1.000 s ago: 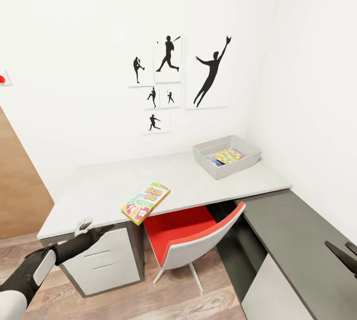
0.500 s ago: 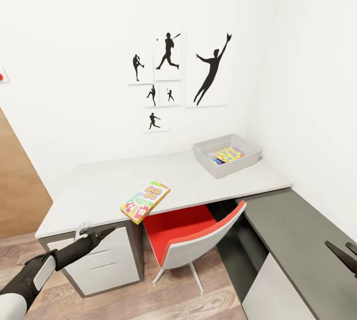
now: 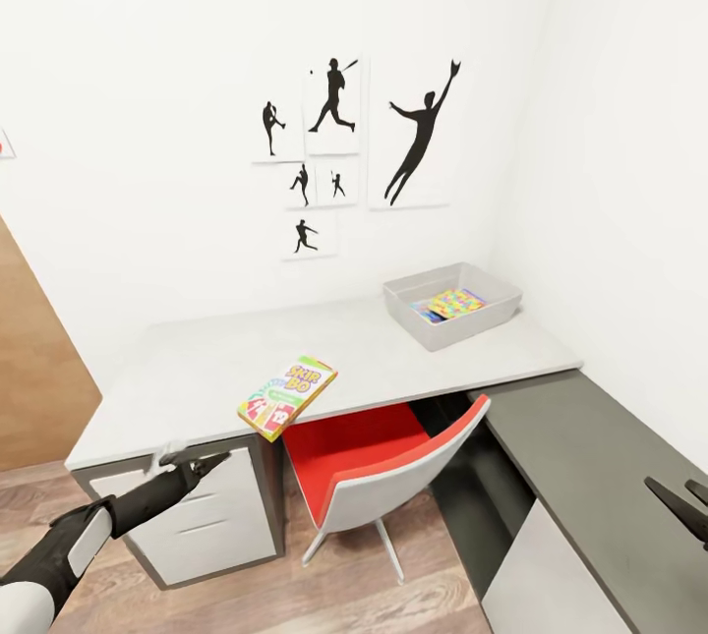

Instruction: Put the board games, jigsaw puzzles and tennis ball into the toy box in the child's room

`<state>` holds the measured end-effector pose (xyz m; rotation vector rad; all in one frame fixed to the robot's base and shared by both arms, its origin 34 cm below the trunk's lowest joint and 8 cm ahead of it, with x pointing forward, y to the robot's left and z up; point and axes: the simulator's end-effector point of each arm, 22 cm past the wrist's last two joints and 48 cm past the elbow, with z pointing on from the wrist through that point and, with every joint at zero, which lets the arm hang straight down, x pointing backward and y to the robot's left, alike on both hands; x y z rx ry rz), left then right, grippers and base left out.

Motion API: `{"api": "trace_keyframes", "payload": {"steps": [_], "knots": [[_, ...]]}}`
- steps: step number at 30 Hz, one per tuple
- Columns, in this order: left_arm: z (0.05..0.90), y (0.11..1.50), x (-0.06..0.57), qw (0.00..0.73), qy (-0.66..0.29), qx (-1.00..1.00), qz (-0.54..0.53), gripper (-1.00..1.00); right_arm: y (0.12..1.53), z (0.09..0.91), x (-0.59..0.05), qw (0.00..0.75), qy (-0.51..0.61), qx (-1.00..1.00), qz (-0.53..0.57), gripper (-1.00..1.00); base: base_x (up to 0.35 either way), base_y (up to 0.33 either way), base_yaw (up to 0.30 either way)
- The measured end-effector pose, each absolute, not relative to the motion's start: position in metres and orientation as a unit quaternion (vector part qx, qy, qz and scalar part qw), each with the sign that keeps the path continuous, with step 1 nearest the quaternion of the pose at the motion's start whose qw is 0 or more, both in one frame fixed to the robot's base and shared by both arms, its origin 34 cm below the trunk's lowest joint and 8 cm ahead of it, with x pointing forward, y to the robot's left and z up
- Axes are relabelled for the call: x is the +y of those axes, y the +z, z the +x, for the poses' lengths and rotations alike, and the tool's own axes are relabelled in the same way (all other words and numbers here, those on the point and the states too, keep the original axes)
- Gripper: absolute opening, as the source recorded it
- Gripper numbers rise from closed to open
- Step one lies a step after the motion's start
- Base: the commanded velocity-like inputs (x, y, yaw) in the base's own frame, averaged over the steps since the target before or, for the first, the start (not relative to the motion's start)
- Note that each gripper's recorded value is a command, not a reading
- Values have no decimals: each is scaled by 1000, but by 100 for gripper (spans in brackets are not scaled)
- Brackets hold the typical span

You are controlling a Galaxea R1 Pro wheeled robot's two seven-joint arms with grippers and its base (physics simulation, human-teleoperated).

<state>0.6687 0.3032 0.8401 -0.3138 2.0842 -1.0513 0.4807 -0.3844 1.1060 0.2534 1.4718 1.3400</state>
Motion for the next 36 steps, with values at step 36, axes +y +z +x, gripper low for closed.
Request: {"api": "trace_keyframes", "payload": {"steps": [36], "knots": [[708, 803, 218, 378, -396, 799, -250, 100, 1089, 481, -393, 548, 553, 617, 113, 100, 0, 0, 0]]}}
